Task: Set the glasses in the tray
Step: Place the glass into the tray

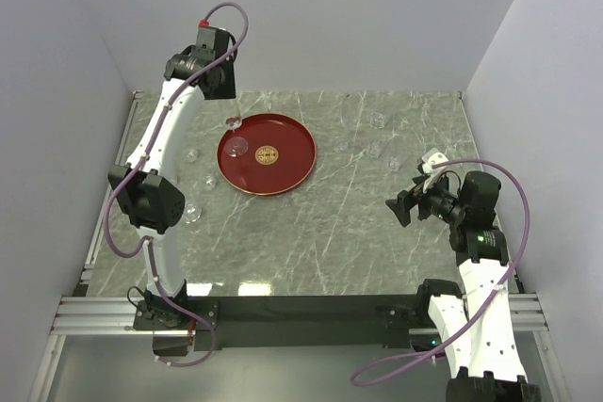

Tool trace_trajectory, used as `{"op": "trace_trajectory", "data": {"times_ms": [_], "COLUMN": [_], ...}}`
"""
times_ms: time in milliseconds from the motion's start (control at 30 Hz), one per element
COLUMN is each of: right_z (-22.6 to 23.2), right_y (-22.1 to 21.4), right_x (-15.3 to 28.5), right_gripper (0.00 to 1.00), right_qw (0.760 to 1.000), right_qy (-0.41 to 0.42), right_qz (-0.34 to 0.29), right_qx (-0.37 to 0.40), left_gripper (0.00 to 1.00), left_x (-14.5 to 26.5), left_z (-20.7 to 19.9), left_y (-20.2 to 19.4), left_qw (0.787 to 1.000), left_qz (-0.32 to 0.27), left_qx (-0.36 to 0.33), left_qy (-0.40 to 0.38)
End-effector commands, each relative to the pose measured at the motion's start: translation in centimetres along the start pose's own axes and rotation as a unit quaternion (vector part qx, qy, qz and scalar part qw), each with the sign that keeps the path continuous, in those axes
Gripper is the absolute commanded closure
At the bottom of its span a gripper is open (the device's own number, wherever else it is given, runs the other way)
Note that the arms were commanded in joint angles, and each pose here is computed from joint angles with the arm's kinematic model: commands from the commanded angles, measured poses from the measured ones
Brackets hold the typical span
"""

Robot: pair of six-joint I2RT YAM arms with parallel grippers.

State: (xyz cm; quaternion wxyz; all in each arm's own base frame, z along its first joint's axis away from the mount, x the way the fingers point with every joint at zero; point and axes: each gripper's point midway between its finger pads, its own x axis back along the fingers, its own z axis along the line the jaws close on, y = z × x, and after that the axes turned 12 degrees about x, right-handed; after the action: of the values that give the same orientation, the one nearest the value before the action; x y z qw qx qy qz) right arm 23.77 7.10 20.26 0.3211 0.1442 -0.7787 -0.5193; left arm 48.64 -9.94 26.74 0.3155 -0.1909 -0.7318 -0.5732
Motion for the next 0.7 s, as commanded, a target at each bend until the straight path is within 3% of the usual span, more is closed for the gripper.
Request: {"op": "trace_trajectory", "data": {"times_ms": [0,333,667], "right_z": [-0.7,-0.7,-0.9], "right_y": [0.4,0.3,0.2], "right_x": [0.1,0.1,0.1], "right_gripper": [0.0,0.0,0.0], "right_qw": [1.0,1.0,1.0], "right_qy": [-0.012,-0.012,-0.016], "right_qz": [-0.004,-0.003,-0.002], "right_qx": [0.009,0.007,0.006], "left_gripper": [0.53,0.31,0.27], "left_x": [0.5,3.2,4.5], "left_z": [-0.7,-0.9,-0.5], "left_y": [2.0,3.8,3.6], "left_qw": [0.999,0.998,0.997], "left_qz": [-0.025,-0.053,-0.055], "left_qx": [0.011,0.024,0.025], "left_qy": [-0.021,-0.039,-0.043]}}
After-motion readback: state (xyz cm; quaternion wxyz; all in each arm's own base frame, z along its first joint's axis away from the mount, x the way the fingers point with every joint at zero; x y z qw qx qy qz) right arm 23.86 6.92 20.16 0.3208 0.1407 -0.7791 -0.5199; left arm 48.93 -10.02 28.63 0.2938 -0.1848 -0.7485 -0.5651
